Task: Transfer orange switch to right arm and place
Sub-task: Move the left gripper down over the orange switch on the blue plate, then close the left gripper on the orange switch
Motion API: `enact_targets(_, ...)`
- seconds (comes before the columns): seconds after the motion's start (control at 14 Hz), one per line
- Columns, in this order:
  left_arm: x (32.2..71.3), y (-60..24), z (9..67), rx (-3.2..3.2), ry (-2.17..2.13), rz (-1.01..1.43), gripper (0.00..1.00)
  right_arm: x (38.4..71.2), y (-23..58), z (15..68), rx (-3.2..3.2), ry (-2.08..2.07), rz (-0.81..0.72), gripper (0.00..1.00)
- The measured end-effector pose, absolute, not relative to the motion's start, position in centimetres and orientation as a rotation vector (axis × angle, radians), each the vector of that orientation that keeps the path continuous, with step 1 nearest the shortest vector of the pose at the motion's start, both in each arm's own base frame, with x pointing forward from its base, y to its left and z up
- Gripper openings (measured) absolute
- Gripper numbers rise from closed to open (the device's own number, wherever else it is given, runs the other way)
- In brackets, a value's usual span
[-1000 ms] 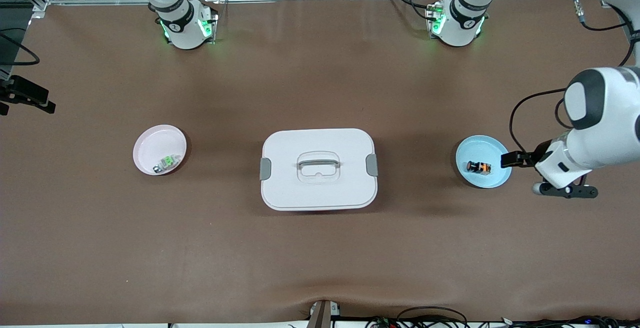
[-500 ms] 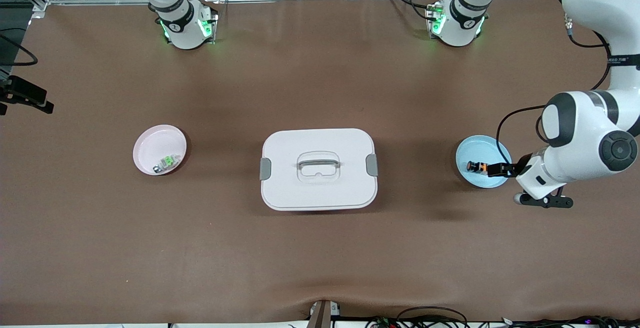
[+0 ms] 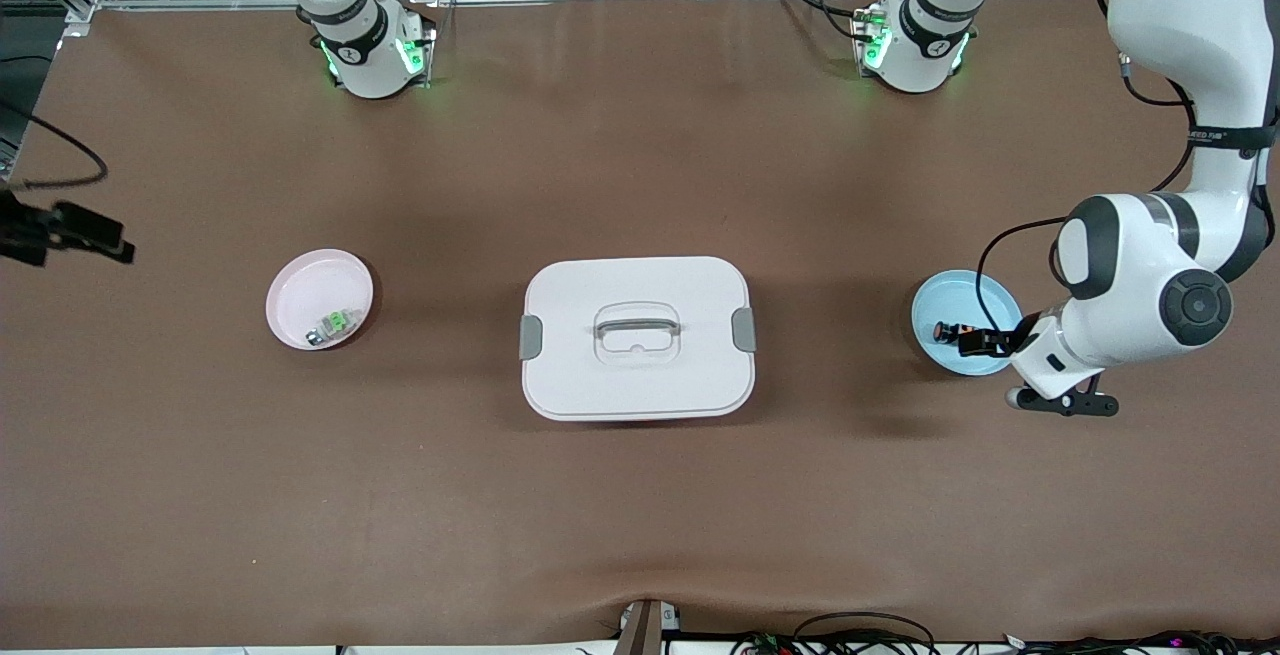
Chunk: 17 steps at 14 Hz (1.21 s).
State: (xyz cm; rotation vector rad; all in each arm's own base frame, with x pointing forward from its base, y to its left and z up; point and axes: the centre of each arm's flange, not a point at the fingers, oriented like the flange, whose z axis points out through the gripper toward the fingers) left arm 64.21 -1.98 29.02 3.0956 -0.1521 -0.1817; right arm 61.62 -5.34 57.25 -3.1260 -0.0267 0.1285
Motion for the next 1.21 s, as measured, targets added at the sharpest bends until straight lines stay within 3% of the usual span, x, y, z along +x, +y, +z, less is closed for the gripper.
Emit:
enact_targets(0.21, 64.1, -2.1, 28.7, 3.095, -0.154, -0.185, 1.0, 63.1, -5.2, 54.2, -3.125, -0.034, 0.171, 1.0)
enact_targets(1.21, 63.1, -3.7, 24.3, 3.094, -0.191, -0.207, 1.0, 63.1, -4.1, 54.7, -3.163, -0.068, 0.167, 1.0)
